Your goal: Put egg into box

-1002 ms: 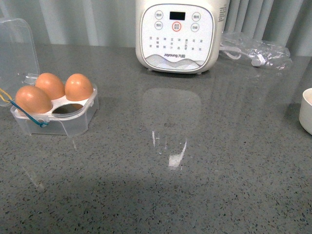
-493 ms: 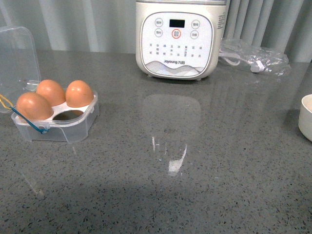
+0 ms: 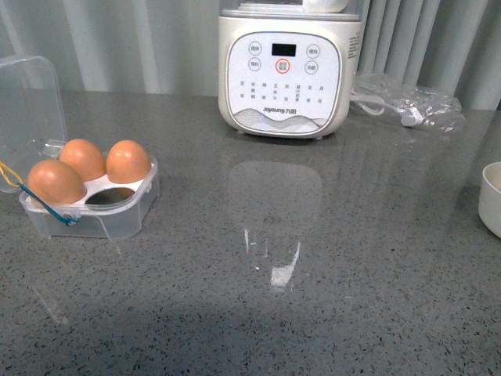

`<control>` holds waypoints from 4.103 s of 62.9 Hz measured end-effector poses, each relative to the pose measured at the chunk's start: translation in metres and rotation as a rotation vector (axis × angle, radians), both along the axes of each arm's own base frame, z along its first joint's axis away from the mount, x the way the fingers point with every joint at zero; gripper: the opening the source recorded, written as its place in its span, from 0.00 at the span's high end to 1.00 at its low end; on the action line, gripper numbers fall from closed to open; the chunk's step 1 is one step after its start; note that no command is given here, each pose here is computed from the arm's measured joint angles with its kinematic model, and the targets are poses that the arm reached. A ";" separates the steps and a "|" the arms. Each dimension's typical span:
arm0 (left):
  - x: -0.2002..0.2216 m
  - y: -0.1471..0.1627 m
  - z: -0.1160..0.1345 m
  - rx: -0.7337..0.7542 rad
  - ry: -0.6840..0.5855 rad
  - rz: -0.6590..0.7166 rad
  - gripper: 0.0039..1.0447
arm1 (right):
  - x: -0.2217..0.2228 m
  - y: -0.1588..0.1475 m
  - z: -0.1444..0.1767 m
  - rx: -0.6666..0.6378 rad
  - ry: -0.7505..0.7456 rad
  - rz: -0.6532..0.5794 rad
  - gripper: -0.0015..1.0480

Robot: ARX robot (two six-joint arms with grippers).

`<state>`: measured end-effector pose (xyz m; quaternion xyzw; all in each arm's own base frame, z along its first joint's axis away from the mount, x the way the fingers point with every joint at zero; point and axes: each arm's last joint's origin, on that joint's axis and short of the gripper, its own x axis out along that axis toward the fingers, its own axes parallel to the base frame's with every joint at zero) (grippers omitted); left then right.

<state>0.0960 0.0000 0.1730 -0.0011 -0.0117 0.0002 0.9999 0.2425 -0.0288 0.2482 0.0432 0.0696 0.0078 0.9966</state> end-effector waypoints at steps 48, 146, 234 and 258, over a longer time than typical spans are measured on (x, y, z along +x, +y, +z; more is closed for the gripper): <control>0.000 0.000 0.000 0.000 0.000 0.000 0.06 | 0.041 0.000 -0.035 -0.075 0.326 0.151 0.07; 0.000 0.000 0.000 0.000 0.000 0.000 0.06 | 0.077 0.145 0.024 -0.109 0.106 0.790 0.60; 0.000 0.000 0.000 0.000 0.000 0.000 0.06 | 0.094 0.289 -0.018 -0.162 0.239 1.167 0.60; 0.000 0.000 0.000 0.000 0.000 0.000 0.06 | 0.096 0.290 -0.023 -0.179 0.253 1.155 0.60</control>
